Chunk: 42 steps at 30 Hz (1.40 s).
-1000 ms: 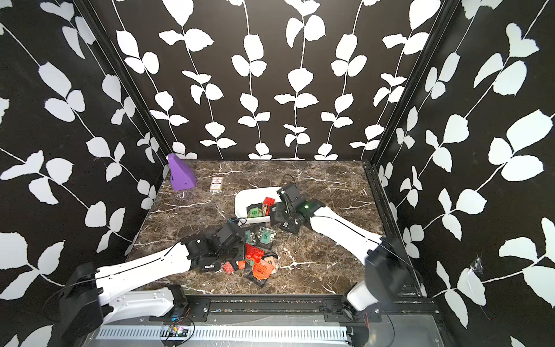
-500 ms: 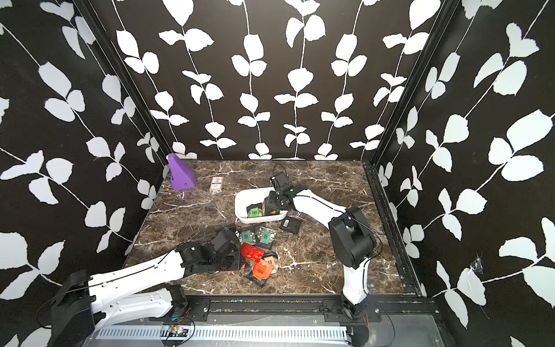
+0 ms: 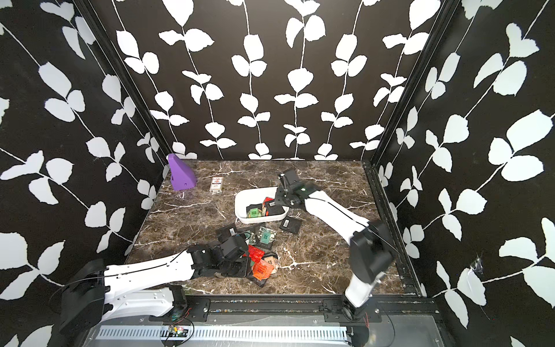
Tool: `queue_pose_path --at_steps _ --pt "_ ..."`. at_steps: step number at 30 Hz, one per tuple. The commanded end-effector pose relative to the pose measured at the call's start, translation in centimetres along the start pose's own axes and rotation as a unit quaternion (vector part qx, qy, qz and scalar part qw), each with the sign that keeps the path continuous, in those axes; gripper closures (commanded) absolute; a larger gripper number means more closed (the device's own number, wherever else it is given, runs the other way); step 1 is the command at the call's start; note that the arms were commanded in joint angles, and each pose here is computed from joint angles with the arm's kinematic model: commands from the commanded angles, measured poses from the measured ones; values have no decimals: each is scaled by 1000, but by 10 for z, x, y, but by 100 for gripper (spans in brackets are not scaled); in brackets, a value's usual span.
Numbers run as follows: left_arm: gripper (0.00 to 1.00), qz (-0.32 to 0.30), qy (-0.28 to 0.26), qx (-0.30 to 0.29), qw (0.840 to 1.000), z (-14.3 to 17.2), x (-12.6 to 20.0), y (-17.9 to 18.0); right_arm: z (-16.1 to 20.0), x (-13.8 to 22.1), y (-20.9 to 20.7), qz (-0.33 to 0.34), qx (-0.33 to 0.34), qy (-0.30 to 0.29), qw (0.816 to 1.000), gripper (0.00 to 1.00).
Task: Put the tea bags into the storage box
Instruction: Place the tea bag in the storage box, then pick up the tea bag from the center of the board.
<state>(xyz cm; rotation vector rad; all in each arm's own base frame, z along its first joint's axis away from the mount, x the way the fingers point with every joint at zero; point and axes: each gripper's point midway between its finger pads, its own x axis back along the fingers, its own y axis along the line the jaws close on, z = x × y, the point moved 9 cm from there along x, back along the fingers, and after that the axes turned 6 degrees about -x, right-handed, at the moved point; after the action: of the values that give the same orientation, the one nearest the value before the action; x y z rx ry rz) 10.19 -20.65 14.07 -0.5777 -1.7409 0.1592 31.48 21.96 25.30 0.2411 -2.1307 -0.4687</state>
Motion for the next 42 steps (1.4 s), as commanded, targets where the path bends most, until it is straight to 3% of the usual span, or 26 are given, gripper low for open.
queue_pose_path --at_steps 1,6,11,17,27,42 --pt "100 7 9 -3 1000 3 -2 -1 31 22 -15 -13 5 19 1000 51" --pt "100 2 35 -11 999 12 -8 0 99 40 -30 -1 7 70 998 52" --pt "100 10 43 -5 999 16 -15 0 161 46 -47 -33 -54 85 994 53" --pt "100 12 51 -5 999 17 -21 -1 206 40 -46 -65 -82 105 989 56" --pt "100 -5 59 4 998 21 -34 6 232 18 -35 -76 -80 149 983 57" --pt "100 -13 69 3 998 22 -43 8 249 -6 -42 -32 -91 182 978 61"
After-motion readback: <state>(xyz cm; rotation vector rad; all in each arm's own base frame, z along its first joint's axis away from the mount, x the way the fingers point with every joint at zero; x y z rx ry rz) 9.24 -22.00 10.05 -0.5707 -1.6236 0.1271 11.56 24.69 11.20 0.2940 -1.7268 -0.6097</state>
